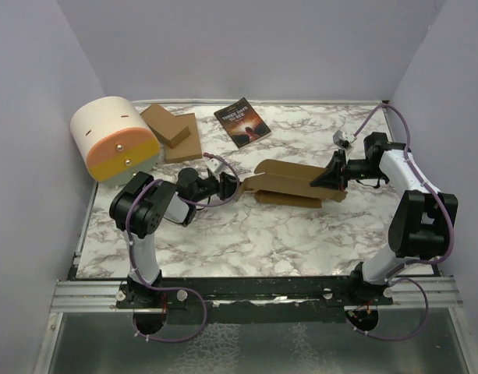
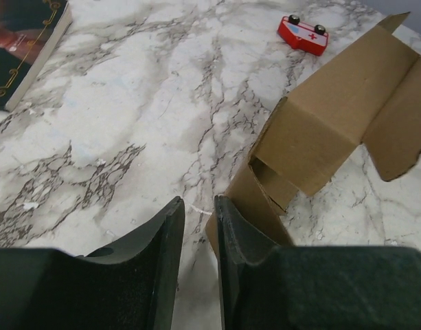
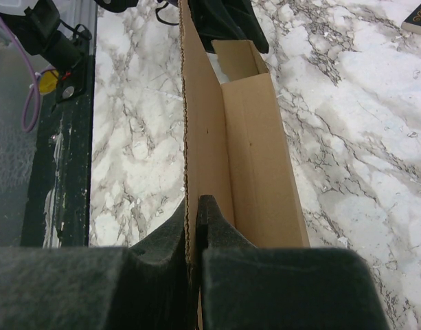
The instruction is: Fold the paper box
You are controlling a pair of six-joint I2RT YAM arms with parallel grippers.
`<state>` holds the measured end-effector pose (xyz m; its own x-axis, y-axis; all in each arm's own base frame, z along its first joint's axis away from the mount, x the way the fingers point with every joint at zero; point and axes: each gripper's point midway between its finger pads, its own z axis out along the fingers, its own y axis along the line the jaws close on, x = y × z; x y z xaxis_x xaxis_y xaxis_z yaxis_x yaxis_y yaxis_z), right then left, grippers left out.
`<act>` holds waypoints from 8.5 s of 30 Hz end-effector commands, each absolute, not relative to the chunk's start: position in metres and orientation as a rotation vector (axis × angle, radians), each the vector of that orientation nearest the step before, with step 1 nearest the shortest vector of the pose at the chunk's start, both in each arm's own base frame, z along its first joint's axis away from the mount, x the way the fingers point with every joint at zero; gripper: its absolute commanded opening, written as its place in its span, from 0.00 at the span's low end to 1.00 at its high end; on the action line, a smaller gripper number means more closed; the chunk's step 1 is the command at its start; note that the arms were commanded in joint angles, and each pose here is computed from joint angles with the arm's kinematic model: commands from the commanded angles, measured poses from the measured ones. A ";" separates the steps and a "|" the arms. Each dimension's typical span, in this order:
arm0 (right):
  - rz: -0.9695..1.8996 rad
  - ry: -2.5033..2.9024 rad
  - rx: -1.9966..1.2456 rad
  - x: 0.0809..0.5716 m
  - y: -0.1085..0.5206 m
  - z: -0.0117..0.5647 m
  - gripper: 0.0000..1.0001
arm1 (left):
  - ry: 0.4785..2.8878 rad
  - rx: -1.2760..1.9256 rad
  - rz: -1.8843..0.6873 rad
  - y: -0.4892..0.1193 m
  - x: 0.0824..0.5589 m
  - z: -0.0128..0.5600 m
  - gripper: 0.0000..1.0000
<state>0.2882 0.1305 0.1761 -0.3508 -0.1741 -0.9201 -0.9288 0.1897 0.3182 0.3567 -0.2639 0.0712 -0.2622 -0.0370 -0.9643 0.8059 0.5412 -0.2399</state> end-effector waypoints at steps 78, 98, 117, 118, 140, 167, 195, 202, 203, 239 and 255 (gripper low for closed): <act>1.202 1.711 -1.060 0.289 0.129 0.171 0.01 | 1.584 0.701 -1.195 -0.310 0.331 0.082 0.11; 1.215 1.702 -1.059 0.288 0.130 0.173 0.01 | 1.498 0.771 -1.138 -0.319 0.318 0.080 0.33; 1.225 1.694 -1.058 0.287 0.131 0.174 0.01 | 1.395 0.715 -0.968 -0.325 0.319 0.093 0.43; 1.226 1.692 -1.058 0.286 0.131 0.174 0.01 | 1.399 0.703 -0.958 -0.325 0.321 0.092 0.43; 1.231 1.688 -1.061 0.286 0.131 0.175 0.01 | 1.371 0.539 -0.845 -0.340 0.338 0.098 0.50; 1.244 1.683 -1.056 0.285 0.132 0.175 0.01 | 1.381 0.355 -0.683 -0.348 0.356 0.097 0.26; 1.185 1.698 -1.006 0.292 0.139 0.188 0.02 | 1.502 0.323 -0.522 -0.335 0.366 0.085 0.22; 1.171 1.703 -0.997 0.293 0.142 0.191 0.02 | 1.542 0.340 -0.453 -0.332 0.372 0.078 0.00; 1.167 1.706 -0.997 0.293 0.143 0.192 0.02 | 1.558 0.346 -0.437 -0.331 0.373 0.075 0.00; 0.984 1.781 -0.927 0.323 0.163 0.212 0.03 | 1.757 0.477 -0.282 -0.322 0.379 0.050 0.21; 0.959 1.818 -0.896 0.327 0.160 0.203 0.03 | 1.688 0.353 -0.441 -0.321 0.369 0.082 0.35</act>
